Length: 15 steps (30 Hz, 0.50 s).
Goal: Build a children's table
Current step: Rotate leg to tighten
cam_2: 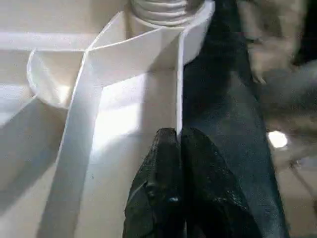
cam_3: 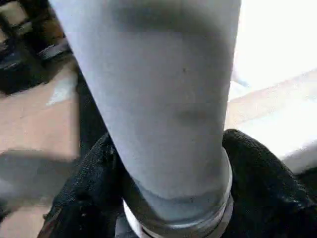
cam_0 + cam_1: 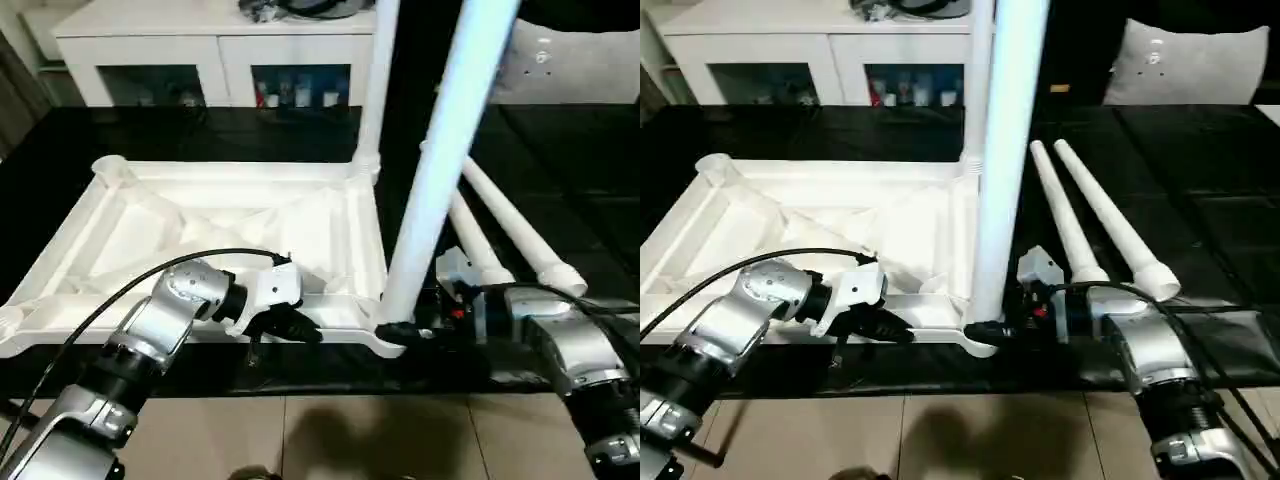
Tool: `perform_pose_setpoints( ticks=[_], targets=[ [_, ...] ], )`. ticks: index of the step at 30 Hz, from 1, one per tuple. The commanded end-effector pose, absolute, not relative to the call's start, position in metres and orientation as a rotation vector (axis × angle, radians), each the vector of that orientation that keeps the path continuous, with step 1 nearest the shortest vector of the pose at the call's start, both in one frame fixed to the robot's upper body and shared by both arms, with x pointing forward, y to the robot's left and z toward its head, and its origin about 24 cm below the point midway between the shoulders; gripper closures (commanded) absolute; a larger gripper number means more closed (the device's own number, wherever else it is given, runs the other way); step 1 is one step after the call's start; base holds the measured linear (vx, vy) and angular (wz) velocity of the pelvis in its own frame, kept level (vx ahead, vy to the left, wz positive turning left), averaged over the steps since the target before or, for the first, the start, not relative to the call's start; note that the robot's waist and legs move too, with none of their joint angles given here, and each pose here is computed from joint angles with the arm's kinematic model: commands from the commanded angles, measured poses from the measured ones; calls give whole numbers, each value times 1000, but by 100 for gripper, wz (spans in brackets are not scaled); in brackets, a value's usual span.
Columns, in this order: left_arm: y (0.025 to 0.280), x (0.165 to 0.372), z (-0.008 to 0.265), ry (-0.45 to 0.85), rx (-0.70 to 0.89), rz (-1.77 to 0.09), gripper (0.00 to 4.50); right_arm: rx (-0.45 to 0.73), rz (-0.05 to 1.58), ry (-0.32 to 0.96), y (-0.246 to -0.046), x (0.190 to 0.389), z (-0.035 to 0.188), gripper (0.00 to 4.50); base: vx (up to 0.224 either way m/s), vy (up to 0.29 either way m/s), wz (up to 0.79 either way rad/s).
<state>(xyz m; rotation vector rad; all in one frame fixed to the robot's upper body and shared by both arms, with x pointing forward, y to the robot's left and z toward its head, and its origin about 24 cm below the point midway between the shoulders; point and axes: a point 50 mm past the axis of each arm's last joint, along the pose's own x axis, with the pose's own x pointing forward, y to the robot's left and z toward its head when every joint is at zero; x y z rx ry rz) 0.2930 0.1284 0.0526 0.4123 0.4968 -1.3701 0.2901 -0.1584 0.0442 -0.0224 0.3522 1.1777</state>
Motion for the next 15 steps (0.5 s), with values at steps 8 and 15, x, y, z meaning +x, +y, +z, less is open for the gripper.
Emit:
perform_pose_setpoints(
  ticks=[8,15],
  targets=[
    [55,290,57,424,219,-1219,450,182,708,383,-119,325,28,186,0,0,0],
    [39,302,61,393,297,-1114,450,201,539,348,-114,332,26,114,0,0,0]
  ],
)
